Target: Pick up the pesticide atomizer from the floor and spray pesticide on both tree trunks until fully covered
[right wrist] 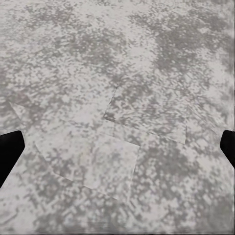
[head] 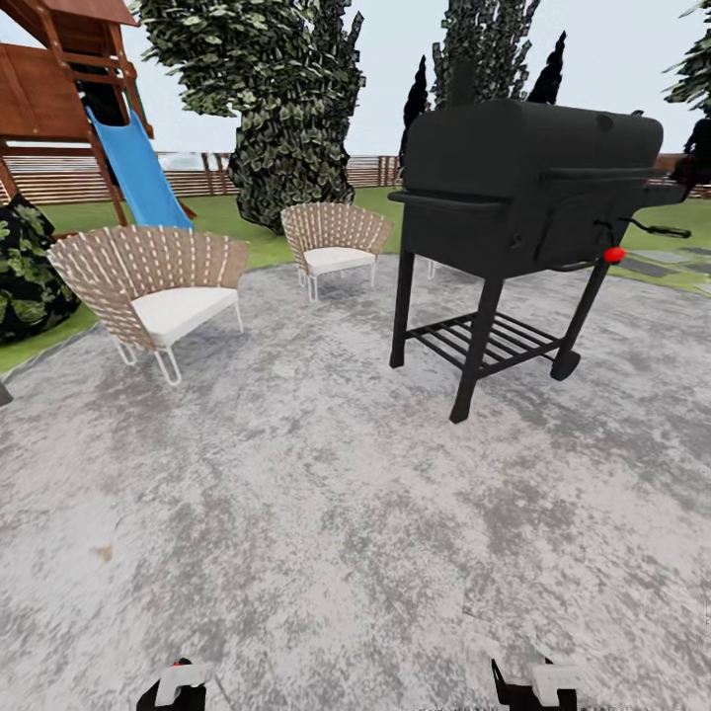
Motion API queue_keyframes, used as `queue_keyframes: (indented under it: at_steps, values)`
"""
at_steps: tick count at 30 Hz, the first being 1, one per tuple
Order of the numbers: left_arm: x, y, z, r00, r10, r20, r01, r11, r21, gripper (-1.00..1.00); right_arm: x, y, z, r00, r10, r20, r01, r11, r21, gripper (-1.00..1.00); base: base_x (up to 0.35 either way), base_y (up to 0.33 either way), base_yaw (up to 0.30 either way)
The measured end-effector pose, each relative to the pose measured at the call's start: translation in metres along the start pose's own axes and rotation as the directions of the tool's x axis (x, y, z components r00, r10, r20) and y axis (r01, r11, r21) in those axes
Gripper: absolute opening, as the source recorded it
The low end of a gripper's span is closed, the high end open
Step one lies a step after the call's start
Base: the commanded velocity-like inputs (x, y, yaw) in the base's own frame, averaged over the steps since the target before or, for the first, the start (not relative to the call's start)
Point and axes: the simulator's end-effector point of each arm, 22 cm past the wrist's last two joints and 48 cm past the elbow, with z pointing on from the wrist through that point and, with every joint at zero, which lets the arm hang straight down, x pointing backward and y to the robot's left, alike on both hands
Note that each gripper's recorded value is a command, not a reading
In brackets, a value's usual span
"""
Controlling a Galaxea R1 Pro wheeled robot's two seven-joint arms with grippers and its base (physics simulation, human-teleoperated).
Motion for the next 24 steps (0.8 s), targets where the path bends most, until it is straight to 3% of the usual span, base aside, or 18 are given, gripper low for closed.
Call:
queue_keyframes:
  at_steps: [17,24]
  values:
    - [-0.002,0.009,0.0,0.999,-0.034,0.007,0.034,0.999,-0.025,-1.0,0.0,0.0,0.0,1.0,0.0,0.0,0.0,1.0,0.0,1.0,0.0,0.0,-0.293]
    - [-0.003,0.009,0.0,0.999,-0.034,0.009,0.034,0.999,-0.025,-1.0,0.0,0.0,0.0,1.0,0.0,0.0,0.0,1.0,0.0,1.0,0.231,0.0,-0.293]
